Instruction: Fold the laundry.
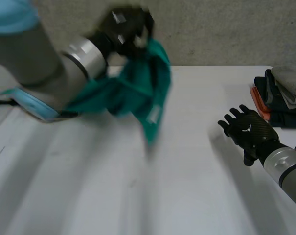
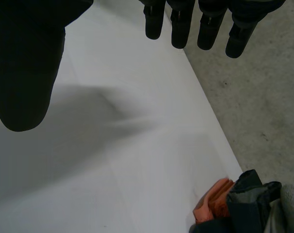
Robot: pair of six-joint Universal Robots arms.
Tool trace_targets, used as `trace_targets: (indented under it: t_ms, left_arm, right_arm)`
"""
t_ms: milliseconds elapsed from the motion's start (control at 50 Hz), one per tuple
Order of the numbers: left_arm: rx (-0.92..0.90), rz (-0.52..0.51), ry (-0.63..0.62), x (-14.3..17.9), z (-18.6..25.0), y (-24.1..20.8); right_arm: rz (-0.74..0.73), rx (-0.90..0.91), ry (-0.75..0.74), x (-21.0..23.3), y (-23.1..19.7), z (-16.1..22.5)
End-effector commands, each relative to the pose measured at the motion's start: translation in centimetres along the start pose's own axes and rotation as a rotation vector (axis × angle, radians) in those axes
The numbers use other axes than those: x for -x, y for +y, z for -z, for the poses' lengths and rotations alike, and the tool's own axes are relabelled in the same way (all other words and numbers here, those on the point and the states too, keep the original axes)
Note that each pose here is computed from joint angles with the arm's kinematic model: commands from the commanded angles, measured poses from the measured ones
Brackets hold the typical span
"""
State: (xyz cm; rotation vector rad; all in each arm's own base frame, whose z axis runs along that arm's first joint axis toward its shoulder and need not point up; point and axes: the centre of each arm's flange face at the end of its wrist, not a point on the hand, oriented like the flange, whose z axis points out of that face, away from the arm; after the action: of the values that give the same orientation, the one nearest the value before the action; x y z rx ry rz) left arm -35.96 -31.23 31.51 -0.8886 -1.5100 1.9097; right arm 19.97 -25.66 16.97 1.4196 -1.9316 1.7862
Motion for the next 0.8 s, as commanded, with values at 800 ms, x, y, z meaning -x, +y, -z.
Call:
trace_targets:
  t_ms: [800]
  left_arm:
    - [0.676,-0.298,-0.14,7.3,4.3,19.5]
  right_arm:
    - [-0.053,0.064,-0.041,1.8,-1.3,1.6]
